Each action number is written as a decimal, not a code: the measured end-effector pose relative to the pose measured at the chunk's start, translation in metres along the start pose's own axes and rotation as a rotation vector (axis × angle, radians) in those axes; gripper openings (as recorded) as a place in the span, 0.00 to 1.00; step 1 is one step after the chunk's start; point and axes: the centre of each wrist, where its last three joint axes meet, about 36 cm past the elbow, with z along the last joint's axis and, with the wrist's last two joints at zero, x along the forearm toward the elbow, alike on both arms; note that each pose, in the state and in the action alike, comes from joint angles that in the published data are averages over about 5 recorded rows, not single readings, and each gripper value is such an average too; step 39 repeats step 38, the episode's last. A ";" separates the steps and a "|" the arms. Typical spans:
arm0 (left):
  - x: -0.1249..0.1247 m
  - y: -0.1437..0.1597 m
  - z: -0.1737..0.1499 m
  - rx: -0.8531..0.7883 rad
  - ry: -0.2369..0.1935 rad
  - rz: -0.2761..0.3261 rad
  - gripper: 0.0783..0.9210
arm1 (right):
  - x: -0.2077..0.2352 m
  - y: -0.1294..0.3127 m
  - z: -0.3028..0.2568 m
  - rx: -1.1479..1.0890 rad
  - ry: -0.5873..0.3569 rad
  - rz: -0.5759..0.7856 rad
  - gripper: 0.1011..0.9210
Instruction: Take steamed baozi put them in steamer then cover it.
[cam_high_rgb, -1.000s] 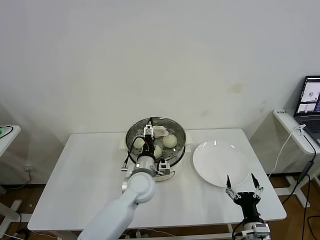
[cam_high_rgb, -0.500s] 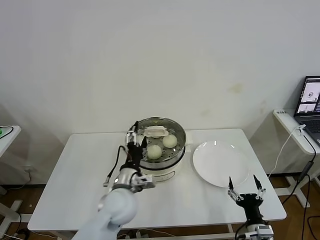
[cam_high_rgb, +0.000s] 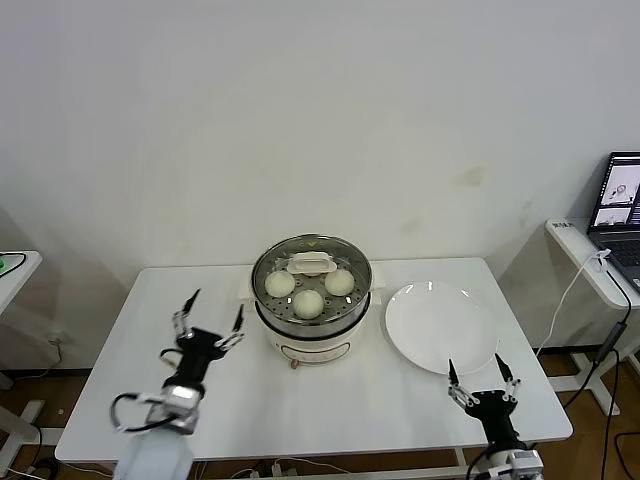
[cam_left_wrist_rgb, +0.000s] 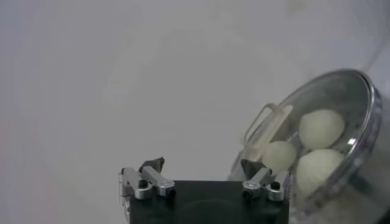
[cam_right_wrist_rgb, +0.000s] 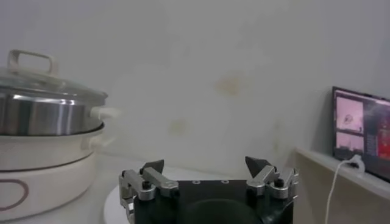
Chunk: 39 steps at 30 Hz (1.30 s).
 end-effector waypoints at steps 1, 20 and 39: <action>0.006 0.004 0.004 0.037 0.001 -0.014 0.88 | 0.000 0.001 0.000 -0.002 -0.001 -0.006 0.88; 0.096 0.017 0.061 0.292 0.098 -0.141 0.88 | 0.007 0.005 0.000 -0.062 0.005 -0.082 0.88; 0.132 0.014 0.073 0.304 0.179 -0.152 0.88 | 0.019 0.008 -0.006 -0.103 0.050 -0.101 0.88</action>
